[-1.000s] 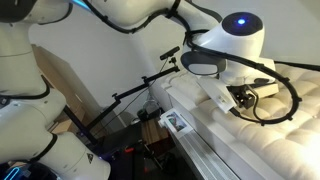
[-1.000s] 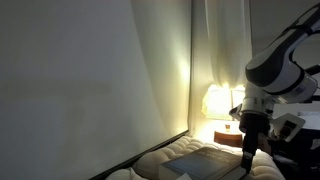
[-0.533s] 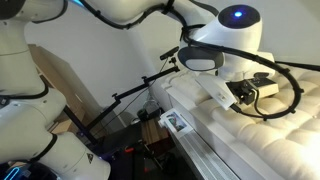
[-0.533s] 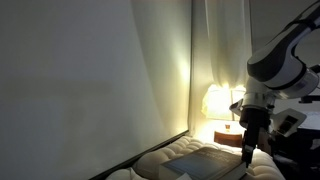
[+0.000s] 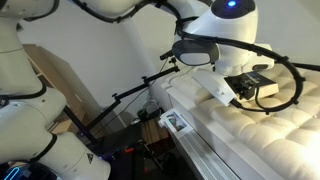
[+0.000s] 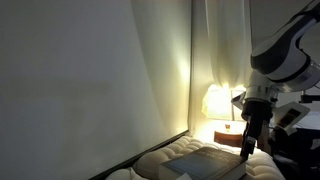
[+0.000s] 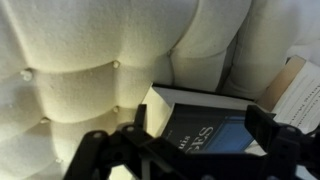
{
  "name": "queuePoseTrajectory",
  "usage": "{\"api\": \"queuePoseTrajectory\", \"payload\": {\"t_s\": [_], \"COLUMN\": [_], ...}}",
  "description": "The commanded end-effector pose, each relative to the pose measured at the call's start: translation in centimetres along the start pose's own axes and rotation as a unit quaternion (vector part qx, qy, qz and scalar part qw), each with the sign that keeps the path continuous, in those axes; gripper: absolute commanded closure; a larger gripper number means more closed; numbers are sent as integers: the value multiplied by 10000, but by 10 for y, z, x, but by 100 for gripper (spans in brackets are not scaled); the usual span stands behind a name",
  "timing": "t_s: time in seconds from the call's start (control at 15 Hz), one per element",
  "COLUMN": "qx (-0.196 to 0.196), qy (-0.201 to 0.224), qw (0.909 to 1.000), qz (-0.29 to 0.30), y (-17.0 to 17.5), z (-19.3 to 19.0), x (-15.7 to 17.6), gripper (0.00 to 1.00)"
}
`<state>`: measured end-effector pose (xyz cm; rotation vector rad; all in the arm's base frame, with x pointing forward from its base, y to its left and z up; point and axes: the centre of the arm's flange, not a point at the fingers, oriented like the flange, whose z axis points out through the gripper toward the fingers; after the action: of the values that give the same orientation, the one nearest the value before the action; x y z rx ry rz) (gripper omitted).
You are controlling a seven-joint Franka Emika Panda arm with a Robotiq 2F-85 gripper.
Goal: Pick up the black book and position it on top of the white book
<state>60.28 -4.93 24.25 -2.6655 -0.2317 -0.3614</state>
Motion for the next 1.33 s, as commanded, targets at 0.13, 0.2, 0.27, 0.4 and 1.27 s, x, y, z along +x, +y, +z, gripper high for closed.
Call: {"api": "queuePoseTrajectory", "payload": {"t_s": [0.13, 0.2, 0.27, 0.4, 1.27], "qx": [183, 220, 197, 200, -363], "qy": [562, 624, 665, 715, 842], "qw": [9982, 9978, 9976, 9972, 9949], "qz": [-79, -31, 4, 110, 417], "y": [-7, -6, -4, 1, 28], "z": [-9, -9, -7, -5, 34], "x": [4, 6, 9, 12, 25], "gripper": [0, 0, 0, 0, 0]}}
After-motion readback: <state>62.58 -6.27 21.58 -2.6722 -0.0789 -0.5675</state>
